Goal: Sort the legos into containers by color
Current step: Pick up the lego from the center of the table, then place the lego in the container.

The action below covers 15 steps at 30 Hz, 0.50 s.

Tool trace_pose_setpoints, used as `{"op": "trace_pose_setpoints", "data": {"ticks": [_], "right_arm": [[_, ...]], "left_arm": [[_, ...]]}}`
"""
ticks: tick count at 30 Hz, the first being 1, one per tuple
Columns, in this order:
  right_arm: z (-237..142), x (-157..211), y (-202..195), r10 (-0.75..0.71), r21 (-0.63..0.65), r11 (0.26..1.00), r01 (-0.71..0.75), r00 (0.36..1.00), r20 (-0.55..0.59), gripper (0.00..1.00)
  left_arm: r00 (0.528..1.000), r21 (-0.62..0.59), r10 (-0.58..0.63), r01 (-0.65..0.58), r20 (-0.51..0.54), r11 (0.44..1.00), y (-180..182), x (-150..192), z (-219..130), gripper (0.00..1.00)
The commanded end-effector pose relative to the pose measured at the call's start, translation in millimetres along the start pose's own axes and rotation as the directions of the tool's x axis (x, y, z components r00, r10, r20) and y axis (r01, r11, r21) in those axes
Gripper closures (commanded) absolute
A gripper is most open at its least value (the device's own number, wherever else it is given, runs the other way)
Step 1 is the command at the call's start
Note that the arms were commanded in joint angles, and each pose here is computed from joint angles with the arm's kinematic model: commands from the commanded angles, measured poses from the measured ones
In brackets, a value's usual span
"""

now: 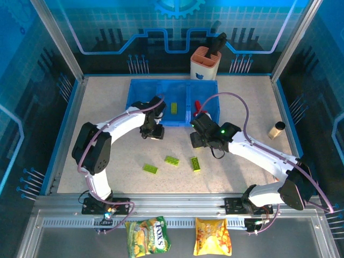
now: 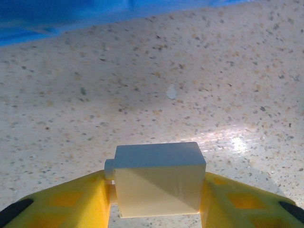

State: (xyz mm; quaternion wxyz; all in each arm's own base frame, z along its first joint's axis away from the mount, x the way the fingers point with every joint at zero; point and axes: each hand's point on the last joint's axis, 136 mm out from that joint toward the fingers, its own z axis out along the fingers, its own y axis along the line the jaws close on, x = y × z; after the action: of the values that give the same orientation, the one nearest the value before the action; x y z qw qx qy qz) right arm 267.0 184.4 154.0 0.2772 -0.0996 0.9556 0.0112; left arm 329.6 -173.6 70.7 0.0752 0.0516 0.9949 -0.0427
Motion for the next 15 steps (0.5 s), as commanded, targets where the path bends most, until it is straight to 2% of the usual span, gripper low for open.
{"op": "trace_pose_setpoints", "data": {"ticks": [1, 15], "right_arm": [[-4, 1, -8, 0.017, 0.019, 1.0, -0.017, 1.0, -0.007, 0.3], [-9, 3, -12, 0.023, 0.024, 0.999, -0.023, 1.0, -0.001, 0.31]], "left_arm": [[0.999, -0.012, -0.009, 0.01, 0.034, 1.0, 15, -9, -22, 0.51], [0.99, 0.002, -0.104, 0.104, 0.1, 0.995, 66, -52, -43, 0.51]]}}
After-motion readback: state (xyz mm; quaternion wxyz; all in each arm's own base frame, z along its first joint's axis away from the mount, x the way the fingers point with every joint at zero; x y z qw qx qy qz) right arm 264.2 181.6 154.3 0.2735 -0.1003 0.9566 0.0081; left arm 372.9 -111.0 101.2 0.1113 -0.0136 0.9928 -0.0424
